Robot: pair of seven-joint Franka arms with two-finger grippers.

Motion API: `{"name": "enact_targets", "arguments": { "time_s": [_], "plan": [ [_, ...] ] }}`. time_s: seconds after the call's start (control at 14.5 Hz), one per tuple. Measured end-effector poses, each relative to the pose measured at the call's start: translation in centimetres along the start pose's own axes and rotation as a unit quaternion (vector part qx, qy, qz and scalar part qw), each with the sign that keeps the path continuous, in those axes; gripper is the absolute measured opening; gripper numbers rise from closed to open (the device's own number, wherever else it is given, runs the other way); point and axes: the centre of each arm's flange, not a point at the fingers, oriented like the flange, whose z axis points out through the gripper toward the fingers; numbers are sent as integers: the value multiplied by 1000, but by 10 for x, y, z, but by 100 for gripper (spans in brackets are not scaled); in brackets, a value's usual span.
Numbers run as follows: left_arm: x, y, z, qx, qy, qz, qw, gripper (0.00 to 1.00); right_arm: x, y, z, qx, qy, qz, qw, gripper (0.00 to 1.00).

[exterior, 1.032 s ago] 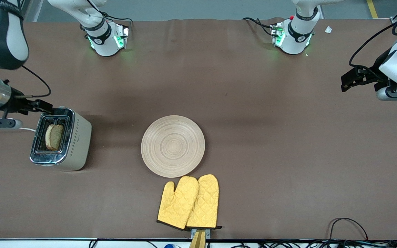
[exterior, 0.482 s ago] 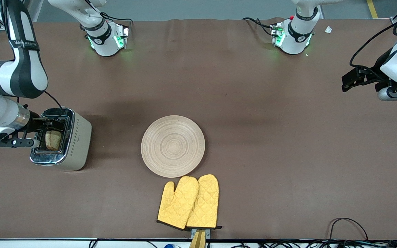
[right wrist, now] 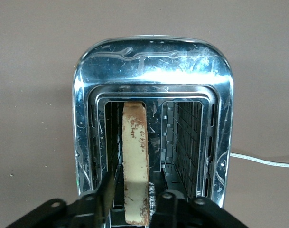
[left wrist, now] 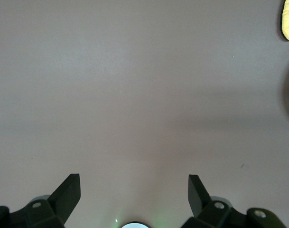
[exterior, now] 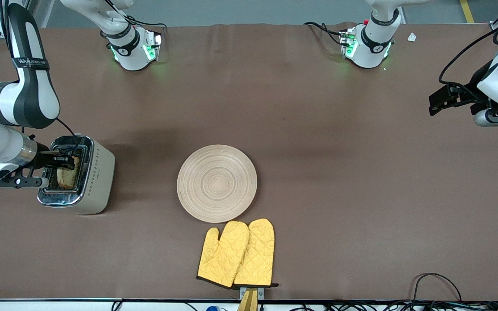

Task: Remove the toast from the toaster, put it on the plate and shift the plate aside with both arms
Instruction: 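Close the right gripper on the bread slice and lift it out, then carry the bread slice with the right gripper over the wooden plate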

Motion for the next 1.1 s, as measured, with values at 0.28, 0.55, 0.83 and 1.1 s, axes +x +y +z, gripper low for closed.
{"name": "enact_targets", "arguments": {
  "time_s": [0.28,0.55,0.83,1.1],
  "plan": [
    [0,0,0,0,0,0,1000,100,2,3,-4,0,4,2,1000,10],
    [0,-1,0,0,0,-1,1000,100,2,2,-61,1,22,1,1000,10],
    [0,-1,0,0,0,-1,1000,100,-30,-19,-179,11,52,-15,998,10],
    [0,-2,0,0,0,-1,1000,100,-35,-62,-194,71,53,-25,996,10]
  ]
}}
